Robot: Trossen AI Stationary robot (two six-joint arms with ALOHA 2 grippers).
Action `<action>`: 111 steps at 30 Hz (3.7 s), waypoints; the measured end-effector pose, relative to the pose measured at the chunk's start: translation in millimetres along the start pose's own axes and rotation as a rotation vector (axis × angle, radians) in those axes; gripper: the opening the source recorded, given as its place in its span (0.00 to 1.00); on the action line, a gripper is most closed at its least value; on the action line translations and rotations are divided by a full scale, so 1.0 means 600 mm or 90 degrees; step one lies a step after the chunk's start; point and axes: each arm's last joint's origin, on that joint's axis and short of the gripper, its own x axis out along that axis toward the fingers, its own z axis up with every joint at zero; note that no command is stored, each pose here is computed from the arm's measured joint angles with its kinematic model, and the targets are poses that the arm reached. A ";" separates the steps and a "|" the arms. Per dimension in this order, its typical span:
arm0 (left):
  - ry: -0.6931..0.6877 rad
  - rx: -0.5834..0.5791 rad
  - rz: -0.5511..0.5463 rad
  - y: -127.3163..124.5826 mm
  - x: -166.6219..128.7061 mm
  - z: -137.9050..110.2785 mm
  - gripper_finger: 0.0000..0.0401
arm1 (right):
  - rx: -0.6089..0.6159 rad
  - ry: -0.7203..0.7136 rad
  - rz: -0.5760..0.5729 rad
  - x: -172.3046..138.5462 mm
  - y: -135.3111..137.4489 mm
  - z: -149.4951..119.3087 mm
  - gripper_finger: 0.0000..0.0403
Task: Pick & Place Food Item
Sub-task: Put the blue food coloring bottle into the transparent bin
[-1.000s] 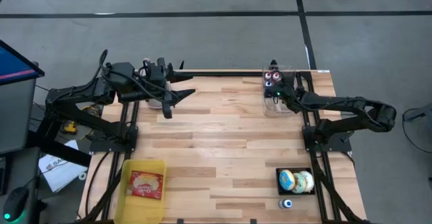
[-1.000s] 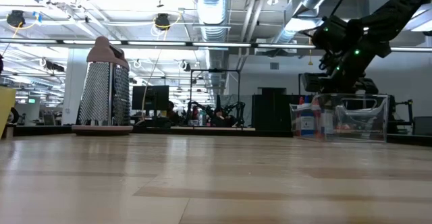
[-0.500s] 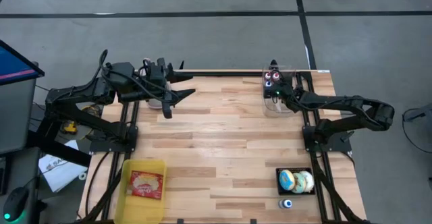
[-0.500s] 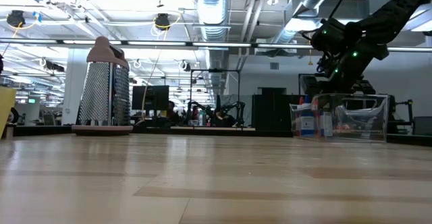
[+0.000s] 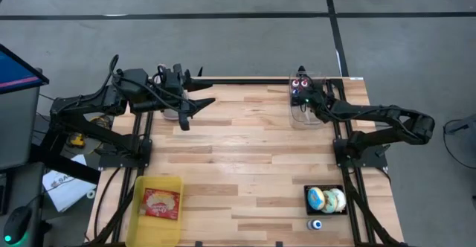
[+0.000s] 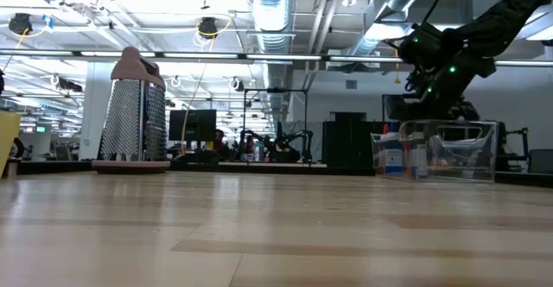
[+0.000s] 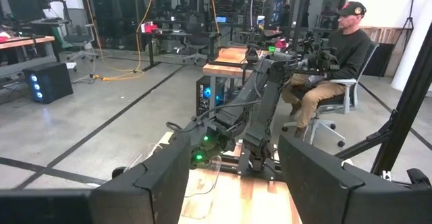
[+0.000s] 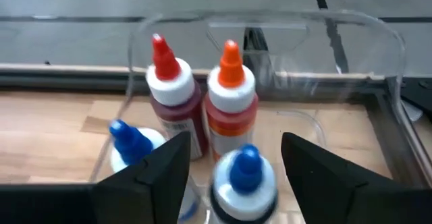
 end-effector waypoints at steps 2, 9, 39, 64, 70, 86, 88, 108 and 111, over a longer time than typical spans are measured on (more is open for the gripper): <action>0.000 0.000 0.000 0.000 0.000 0.000 0.54 | 0.004 -0.010 0.007 0.000 0.002 0.003 0.55; 0.000 0.003 0.000 0.000 0.000 0.000 0.54 | 0.007 -0.031 0.016 -0.012 -0.002 0.014 0.52; 0.362 0.040 -0.127 -0.050 -0.053 -0.087 0.54 | 0.104 0.029 0.757 -0.236 0.004 0.052 0.43; 0.363 0.055 -0.208 -0.091 -0.075 -0.089 0.54 | -0.100 0.500 0.747 -0.500 0.194 -0.054 0.37; 0.362 0.068 -0.238 -0.108 -0.087 -0.090 0.54 | -0.322 0.642 0.397 -0.553 0.235 -0.091 0.37; 0.294 0.018 -0.312 -0.150 -0.103 -0.075 0.54 | -0.202 0.751 0.103 -0.718 0.210 -0.119 0.60; 0.292 0.005 -0.311 -0.154 -0.101 -0.075 0.54 | -0.195 0.759 0.078 -0.734 0.191 -0.132 0.61; 0.184 -0.095 -0.249 -0.177 -0.063 -0.109 0.54 | -0.304 0.634 0.000 -0.683 0.134 -0.263 0.61; 0.176 -0.100 -0.248 -0.177 -0.062 -0.106 0.54 | -0.313 0.647 0.025 -0.676 0.136 -0.280 0.61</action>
